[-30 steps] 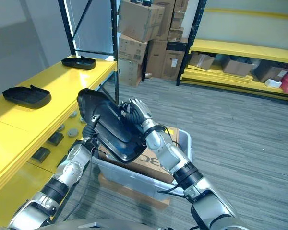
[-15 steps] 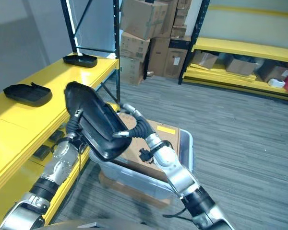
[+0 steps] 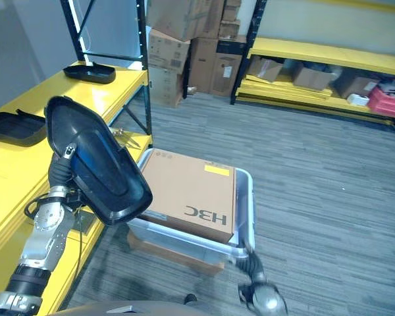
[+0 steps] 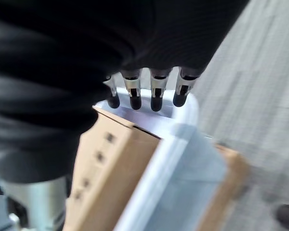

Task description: Move parts from the plastic box to the shelf.

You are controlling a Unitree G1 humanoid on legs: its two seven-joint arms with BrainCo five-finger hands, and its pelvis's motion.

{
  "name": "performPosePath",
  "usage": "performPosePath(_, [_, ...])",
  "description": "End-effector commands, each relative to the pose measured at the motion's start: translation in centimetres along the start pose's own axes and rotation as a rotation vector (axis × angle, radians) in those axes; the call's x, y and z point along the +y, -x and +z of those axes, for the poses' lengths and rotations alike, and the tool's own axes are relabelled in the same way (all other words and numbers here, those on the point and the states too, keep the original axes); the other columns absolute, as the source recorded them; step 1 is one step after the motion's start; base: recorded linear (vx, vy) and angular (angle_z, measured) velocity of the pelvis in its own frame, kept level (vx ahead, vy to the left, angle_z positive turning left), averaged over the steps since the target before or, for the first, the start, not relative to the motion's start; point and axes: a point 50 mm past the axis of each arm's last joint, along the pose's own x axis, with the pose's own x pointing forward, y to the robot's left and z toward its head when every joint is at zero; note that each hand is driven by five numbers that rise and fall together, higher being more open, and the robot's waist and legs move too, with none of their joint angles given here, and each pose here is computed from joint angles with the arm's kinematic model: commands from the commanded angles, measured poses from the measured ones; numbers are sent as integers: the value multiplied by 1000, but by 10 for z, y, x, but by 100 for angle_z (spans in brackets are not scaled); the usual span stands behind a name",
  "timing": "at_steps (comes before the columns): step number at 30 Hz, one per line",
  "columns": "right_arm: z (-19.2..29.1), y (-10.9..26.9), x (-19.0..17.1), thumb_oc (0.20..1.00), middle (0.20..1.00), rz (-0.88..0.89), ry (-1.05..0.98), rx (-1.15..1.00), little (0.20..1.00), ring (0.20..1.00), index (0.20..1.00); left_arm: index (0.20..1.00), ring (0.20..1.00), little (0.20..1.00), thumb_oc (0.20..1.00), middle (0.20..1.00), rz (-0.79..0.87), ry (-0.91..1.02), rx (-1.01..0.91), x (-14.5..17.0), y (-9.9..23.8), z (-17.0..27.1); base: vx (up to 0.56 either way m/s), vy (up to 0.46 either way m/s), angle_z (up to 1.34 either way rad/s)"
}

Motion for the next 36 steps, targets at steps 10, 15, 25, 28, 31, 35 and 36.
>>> performPosePath(10, [-5, -23, 45, 1000, 1000, 228, 358, 164, 1000, 1000, 1000, 200, 200, 200, 200, 200, -82, -56, -456, -5, -7, 86, -180, -114, 75])
performPosePath(15, [-46, -9, 16, 1000, 1000, 94, 240, 391, 1000, 1000, 1000, 200, 200, 200, 200, 200, -128, -214, -537, -9, -5, 101, -89, -53, 142])
performPosePath(25, [-66, 4, 16, 1000, 1000, 23, 96, 520, 1000, 1000, 1000, 200, 200, 200, 200, 200, -261, -333, -608, -26, -7, 117, 15, 195, 114])
performPosePath(28, [-56, -3, 19, 1000, 1000, 10, 56, 479, 1000, 1000, 1000, 200, 200, 200, 200, 200, -258, -347, -602, -25, -6, 117, 29, 222, -12])
performPosePath(31, [-31, -16, 34, 1000, 1000, 26, -5, 378, 1000, 1000, 1000, 200, 200, 200, 200, 200, -281, -346, -591, -27, -5, 115, 5, 165, -6])
performPosePath(35, [-22, -19, 45, 1000, 1000, 63, -20, 325, 1000, 1000, 1000, 200, 200, 200, 200, 200, -359, -268, -589, -41, -14, 115, 31, -17, 91])
performPosePath(36, [-25, -17, 45, 1000, 1000, 62, -32, 333, 1000, 1000, 1000, 200, 200, 200, 200, 200, -379, -252, -589, -46, -16, 115, 76, -80, 135])
